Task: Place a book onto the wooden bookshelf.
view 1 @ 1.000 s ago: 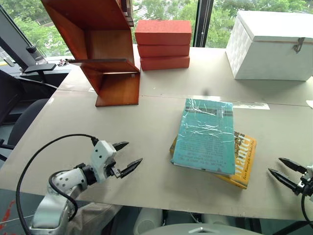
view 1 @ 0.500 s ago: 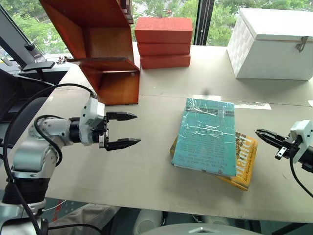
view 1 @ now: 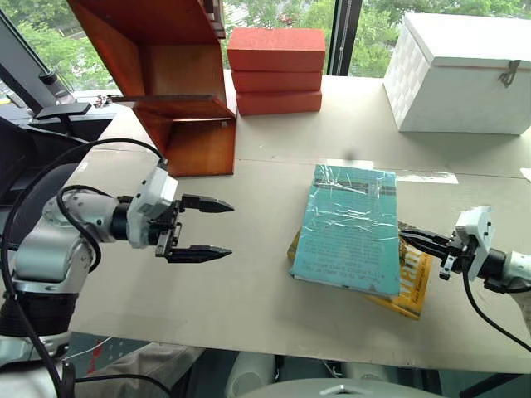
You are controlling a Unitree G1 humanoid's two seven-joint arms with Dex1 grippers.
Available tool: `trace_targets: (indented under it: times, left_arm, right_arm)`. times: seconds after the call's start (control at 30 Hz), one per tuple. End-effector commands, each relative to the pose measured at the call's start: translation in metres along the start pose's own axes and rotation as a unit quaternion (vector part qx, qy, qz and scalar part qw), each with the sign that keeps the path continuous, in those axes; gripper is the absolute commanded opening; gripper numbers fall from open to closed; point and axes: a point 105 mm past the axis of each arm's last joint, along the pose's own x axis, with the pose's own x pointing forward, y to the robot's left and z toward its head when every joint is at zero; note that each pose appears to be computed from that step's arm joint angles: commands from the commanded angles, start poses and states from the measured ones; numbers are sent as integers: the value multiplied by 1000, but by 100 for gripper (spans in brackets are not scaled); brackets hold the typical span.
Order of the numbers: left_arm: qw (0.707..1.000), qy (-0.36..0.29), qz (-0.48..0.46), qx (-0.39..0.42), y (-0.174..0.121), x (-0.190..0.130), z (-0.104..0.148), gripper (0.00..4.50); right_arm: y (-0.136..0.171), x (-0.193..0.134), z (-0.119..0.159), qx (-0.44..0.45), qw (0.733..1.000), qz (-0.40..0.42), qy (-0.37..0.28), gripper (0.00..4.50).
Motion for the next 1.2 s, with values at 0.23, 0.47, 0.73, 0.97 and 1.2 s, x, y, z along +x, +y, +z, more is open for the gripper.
trace_targets:
  times: [0.23, 0.47, 0.73, 0.97, 1.2]
  left_arm:
    - [1000, 7, 12, 24, 1, -6, 4, 450]
    - [999, 7, 27, 21, 2, -7, 2, 450]
    - [986, -23, 112, -121, 22, 22, -22, 450]
    - [952, -55, 96, -284, 33, 60, -45, 450]
    - [893, -42, 32, -447, 39, 82, -63, 450]
  right_arm:
    - [14, 45, 13, -33, 997, 68, -33, 2]
    - [8, 52, 11, -49, 996, 74, -28, 2]
    - [-7, 10, 22, -39, 998, 44, -21, 184]
    - [16, -34, 54, -37, 996, 64, -50, 421]
    - [33, -46, 76, -42, 995, 63, -61, 421]
